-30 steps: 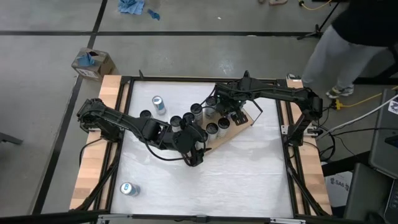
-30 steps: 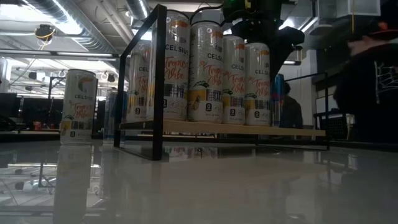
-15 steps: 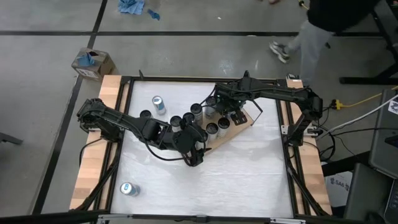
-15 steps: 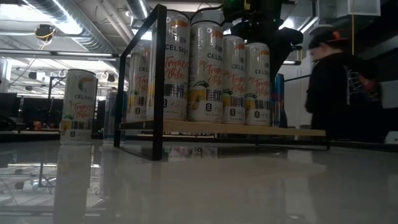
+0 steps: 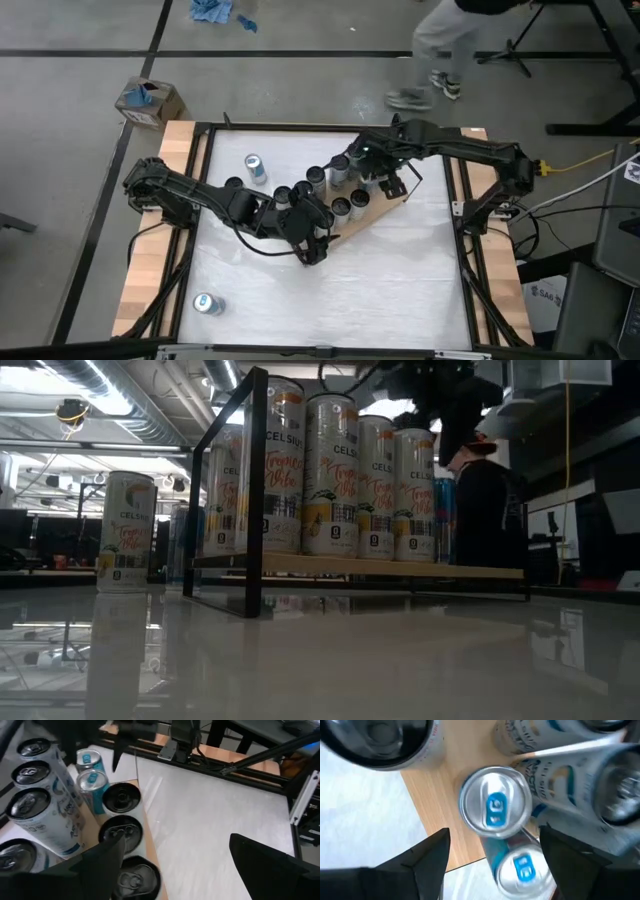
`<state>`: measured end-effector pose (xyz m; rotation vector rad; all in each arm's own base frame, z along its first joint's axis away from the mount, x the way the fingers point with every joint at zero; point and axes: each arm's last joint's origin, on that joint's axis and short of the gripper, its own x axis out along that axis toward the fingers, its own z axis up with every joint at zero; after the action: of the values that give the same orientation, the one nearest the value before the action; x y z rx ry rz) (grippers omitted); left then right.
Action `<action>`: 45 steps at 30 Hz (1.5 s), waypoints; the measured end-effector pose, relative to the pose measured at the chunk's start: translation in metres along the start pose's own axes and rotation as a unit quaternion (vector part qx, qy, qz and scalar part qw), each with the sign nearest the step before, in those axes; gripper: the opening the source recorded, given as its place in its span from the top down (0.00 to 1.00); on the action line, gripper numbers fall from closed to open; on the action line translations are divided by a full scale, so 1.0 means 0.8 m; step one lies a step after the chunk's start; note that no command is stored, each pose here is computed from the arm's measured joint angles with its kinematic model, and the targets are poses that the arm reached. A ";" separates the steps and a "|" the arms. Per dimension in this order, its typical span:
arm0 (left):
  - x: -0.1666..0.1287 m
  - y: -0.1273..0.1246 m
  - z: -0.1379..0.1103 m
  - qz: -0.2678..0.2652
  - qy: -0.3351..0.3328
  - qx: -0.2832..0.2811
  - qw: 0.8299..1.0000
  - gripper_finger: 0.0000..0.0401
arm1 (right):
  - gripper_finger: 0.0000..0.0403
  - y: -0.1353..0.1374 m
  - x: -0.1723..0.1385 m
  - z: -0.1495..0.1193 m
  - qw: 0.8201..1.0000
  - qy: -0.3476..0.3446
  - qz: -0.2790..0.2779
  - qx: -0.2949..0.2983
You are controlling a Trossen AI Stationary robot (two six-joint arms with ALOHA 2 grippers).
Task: Place canned beverage on shelf
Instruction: Put the blue soda can on the shelf
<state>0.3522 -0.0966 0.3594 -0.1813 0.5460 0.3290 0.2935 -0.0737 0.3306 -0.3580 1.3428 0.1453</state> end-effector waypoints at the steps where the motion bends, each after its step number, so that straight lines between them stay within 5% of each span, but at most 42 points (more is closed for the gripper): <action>1: -0.001 0.002 0.001 0.001 -0.001 -0.002 1.000 0.13 | 0.26 0.001 -0.006 -0.003 1.000 -0.006 -0.004 0.004; 12: -0.040 0.070 0.042 0.035 -0.044 -0.069 0.996 0.13 | 0.26 0.023 -0.078 -0.041 0.994 -0.082 -0.049 0.044; 20: -0.074 0.147 0.048 0.127 -0.017 -0.150 0.980 0.13 | 0.26 0.047 -0.131 -0.083 0.981 -0.147 -0.076 0.097; 29: -0.087 0.221 0.020 0.280 0.102 -0.233 0.926 0.13 | 0.27 0.071 -0.170 -0.121 0.960 -0.212 -0.090 0.156; 35: -0.090 0.256 0.011 0.319 0.162 -0.280 0.891 0.13 | 0.27 0.082 -0.183 -0.137 0.950 -0.246 -0.082 0.175; 45: -0.075 0.295 0.006 0.358 0.176 -0.346 0.849 0.13 | 0.26 0.097 -0.127 -0.155 0.942 -0.259 -0.068 0.204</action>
<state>0.2229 0.1089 0.3763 -0.7556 0.8350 1.2466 0.1322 -0.0320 0.3937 -0.0483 0.7930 -0.1482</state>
